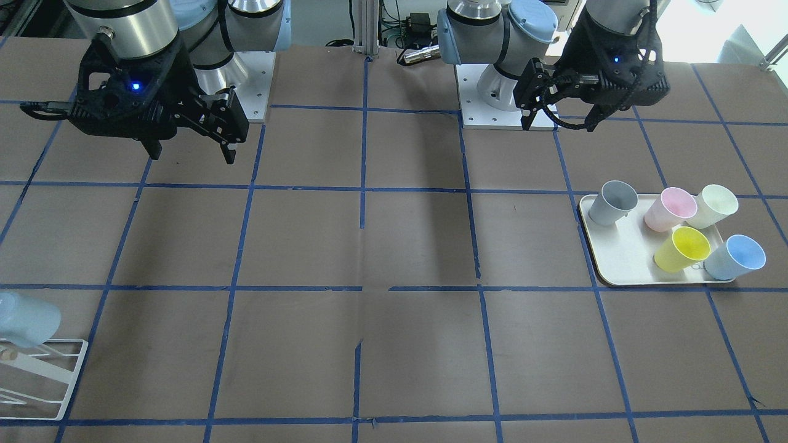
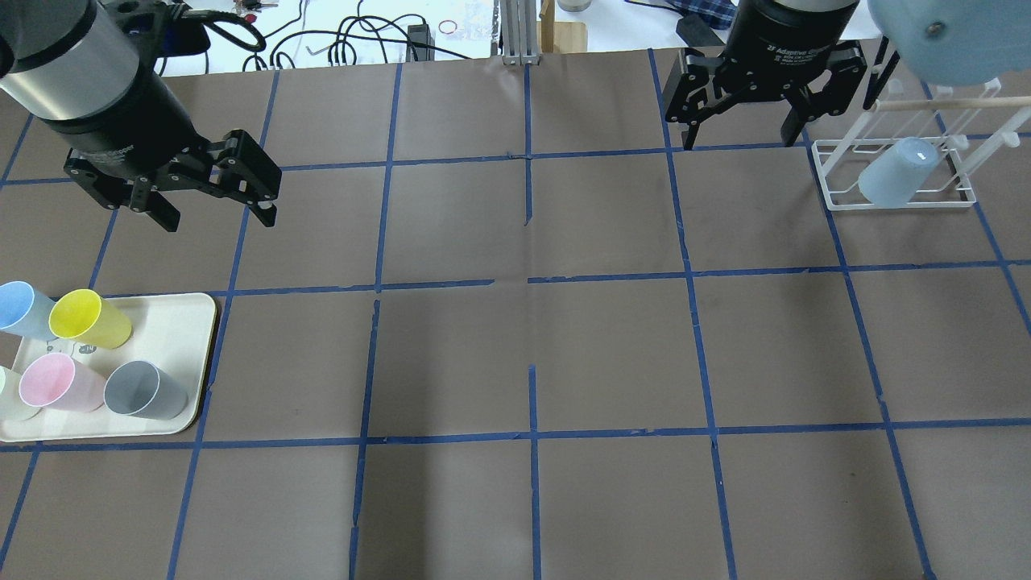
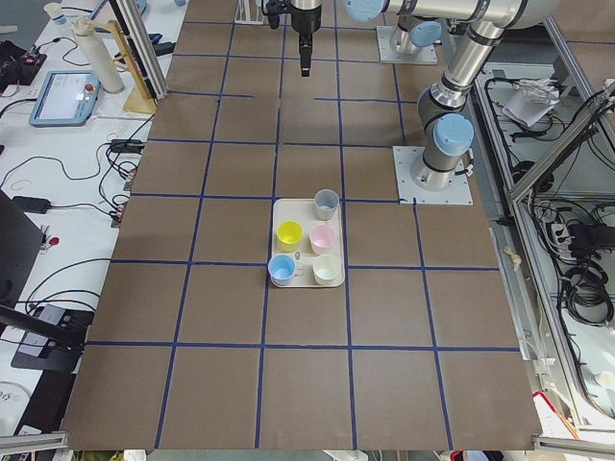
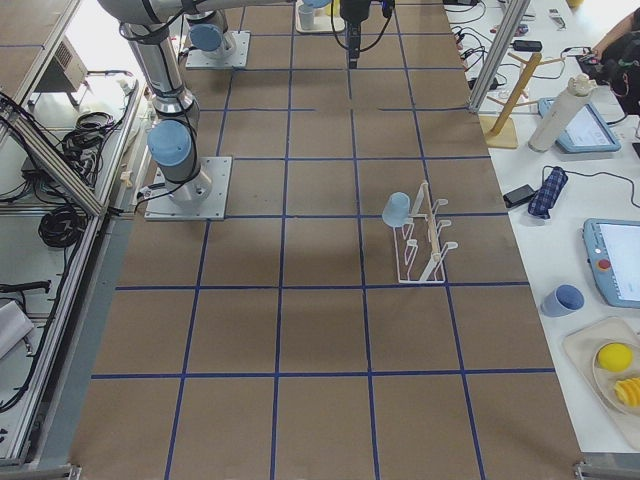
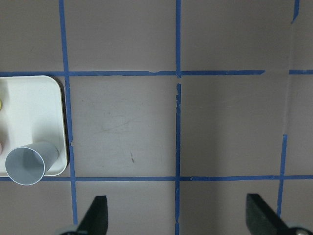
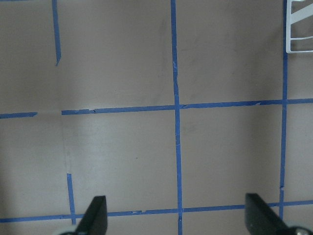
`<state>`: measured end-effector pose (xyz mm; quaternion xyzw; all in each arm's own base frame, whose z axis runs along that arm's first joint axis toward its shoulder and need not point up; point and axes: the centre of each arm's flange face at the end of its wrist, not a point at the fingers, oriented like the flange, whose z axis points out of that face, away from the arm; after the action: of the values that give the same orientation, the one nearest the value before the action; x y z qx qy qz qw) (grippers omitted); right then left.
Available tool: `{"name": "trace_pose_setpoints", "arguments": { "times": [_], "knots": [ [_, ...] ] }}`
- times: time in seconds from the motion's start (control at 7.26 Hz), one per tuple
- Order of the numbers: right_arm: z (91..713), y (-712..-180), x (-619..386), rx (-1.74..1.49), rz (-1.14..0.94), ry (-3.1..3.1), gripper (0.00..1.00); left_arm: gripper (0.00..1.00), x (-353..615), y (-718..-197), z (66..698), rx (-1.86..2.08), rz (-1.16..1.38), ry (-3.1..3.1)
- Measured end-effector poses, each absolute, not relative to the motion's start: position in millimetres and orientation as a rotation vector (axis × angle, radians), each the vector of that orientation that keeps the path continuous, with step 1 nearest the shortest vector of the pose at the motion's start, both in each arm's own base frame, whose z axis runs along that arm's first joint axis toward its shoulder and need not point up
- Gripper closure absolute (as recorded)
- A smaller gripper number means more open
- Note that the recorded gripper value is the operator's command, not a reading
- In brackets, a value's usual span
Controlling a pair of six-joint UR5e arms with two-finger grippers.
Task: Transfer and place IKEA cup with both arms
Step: 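Move the right gripper down over the pale blue cup on the wire rack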
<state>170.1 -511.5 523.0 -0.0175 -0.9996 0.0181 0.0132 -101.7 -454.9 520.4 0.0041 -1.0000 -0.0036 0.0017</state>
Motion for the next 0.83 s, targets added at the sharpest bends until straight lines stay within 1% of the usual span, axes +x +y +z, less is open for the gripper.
{"name": "trace_pose_setpoints", "arguments": {
  "times": [0.41, 0.83],
  "knots": [
    [522, -514, 164, -0.07, 0.057, -3.114, 0.0, 0.0, -101, -454, 521, 0.016, -0.013, -3.138],
    [522, -530, 105, -0.226, 0.06, -3.107, 0.0, 0.0, -101, -456, 520, 0.019, -0.013, -3.133]
  ]
}}
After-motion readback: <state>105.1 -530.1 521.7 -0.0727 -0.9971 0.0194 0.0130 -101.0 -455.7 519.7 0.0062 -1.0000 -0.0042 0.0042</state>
